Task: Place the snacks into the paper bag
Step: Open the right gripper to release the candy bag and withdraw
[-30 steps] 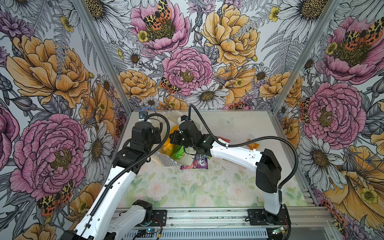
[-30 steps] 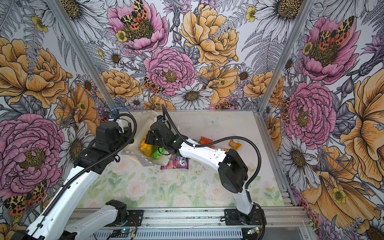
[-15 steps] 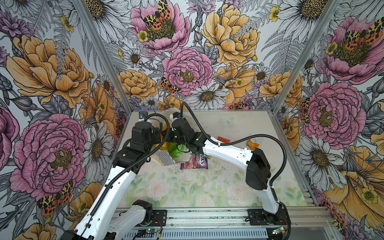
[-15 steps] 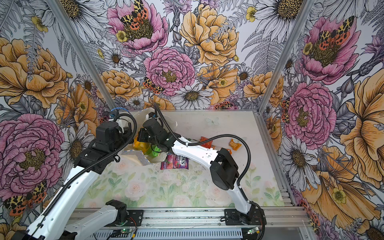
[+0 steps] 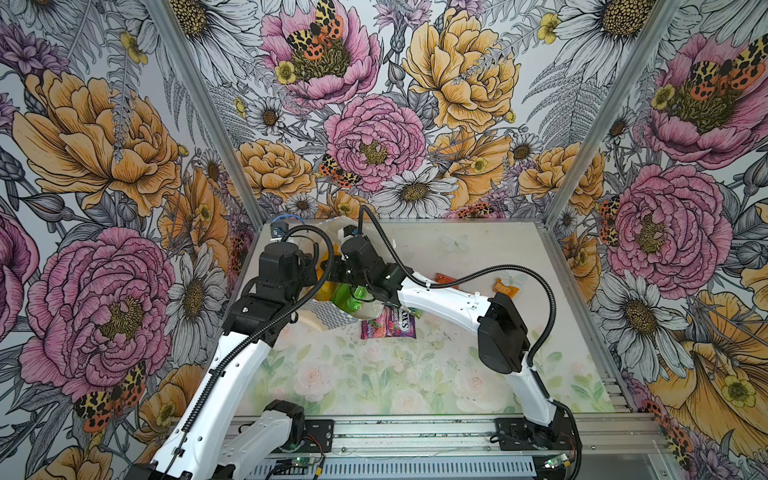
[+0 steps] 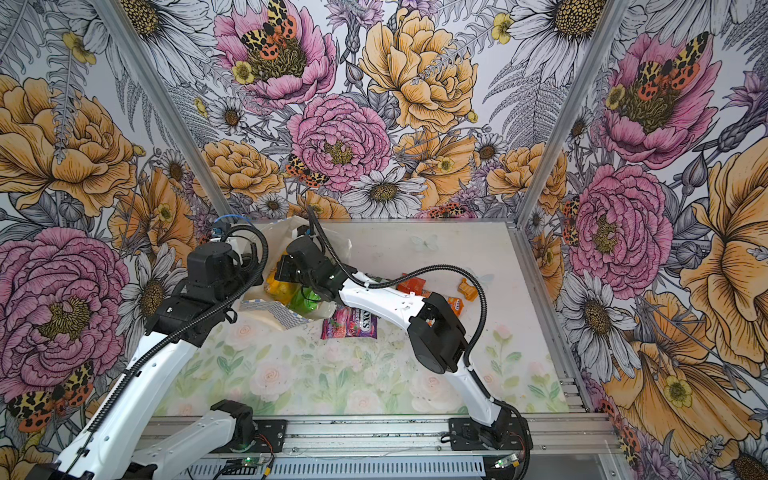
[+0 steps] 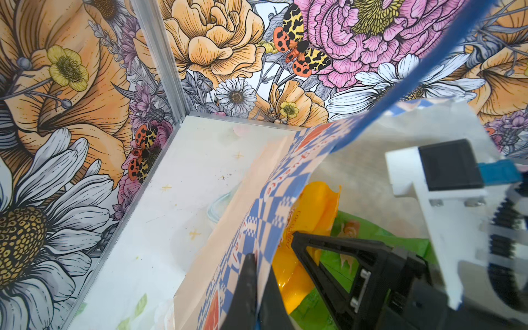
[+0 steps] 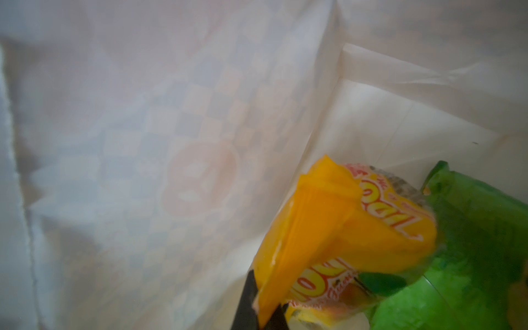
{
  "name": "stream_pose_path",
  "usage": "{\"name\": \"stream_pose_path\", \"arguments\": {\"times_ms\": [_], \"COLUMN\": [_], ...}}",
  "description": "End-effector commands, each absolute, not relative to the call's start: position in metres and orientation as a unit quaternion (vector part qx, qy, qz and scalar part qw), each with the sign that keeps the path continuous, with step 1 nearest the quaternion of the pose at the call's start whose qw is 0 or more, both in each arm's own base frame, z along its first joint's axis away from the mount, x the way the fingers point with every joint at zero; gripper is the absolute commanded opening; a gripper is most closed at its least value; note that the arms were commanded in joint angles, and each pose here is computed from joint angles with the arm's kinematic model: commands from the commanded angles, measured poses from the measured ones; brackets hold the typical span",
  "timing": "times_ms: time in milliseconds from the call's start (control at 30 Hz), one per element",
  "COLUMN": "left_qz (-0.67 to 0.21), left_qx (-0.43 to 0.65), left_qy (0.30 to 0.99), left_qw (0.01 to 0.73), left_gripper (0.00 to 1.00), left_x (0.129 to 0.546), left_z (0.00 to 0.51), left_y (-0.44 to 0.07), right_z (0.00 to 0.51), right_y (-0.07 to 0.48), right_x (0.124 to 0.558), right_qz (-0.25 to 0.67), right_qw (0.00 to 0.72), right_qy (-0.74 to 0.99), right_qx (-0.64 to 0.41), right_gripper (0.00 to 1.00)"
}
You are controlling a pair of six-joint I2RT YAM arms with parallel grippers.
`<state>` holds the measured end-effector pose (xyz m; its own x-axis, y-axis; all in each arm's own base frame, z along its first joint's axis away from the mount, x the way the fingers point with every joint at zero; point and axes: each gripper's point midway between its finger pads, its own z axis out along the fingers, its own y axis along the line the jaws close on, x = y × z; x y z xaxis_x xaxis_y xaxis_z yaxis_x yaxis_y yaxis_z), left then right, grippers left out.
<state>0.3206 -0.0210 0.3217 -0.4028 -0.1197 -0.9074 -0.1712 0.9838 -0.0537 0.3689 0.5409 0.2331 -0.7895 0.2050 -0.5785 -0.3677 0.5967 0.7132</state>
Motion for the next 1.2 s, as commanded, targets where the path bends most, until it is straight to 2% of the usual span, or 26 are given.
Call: {"name": "stream_pose_path", "arguments": {"times_ms": [0,100,200,300,500,667,867,1000,1167], "left_qz": [0.012,0.014,0.016,0.018,0.022,0.023,-0.001,-0.027,-0.049], "left_qx": [-0.096,-0.1,-0.102,-0.105,-0.112,-0.123,-0.136,-0.146,-0.174], "left_qy": [0.828,0.828,0.829,0.829,0.831,0.832,0.843,0.854,0.864], "left_qw": [0.552,0.552,0.55,0.548,0.544,0.54,0.521,0.498,0.47], "left_gripper": [0.0,0.0,0.0,0.0,0.0,0.0,0.0,0.0,0.0], "left_x": [0.322,0.322,0.323,0.324,0.326,0.329,0.342,0.351,0.358], "left_z": [0.328,0.328,0.327,0.325,0.323,0.322,0.324,0.318,0.301], "left_y": [-0.02,-0.019,-0.017,-0.015,-0.009,-0.001,0.005,0.008,0.021], "right_z": [0.257,0.25,0.248,0.259,0.294,0.326,0.385,0.409,0.408], "right_y": [0.551,0.549,0.542,0.535,0.527,0.521,0.486,0.437,0.369], "right_x": [0.369,0.37,0.372,0.372,0.365,0.355,0.34,0.336,0.333], "right_qz": [0.483,0.476,0.472,0.47,0.462,0.46,0.443,0.433,0.387], "right_qw": [0.339,0.329,0.318,0.319,0.333,0.342,0.378,0.393,0.424], "right_qy": [0.805,0.814,0.821,0.822,0.819,0.813,0.8,0.8,0.811], "right_qx": [-0.051,-0.048,-0.043,-0.042,-0.068,-0.099,-0.144,-0.138,-0.111], "right_gripper": [0.0,0.08,0.29,0.45,0.61,0.69,0.7,0.71,0.71]}}
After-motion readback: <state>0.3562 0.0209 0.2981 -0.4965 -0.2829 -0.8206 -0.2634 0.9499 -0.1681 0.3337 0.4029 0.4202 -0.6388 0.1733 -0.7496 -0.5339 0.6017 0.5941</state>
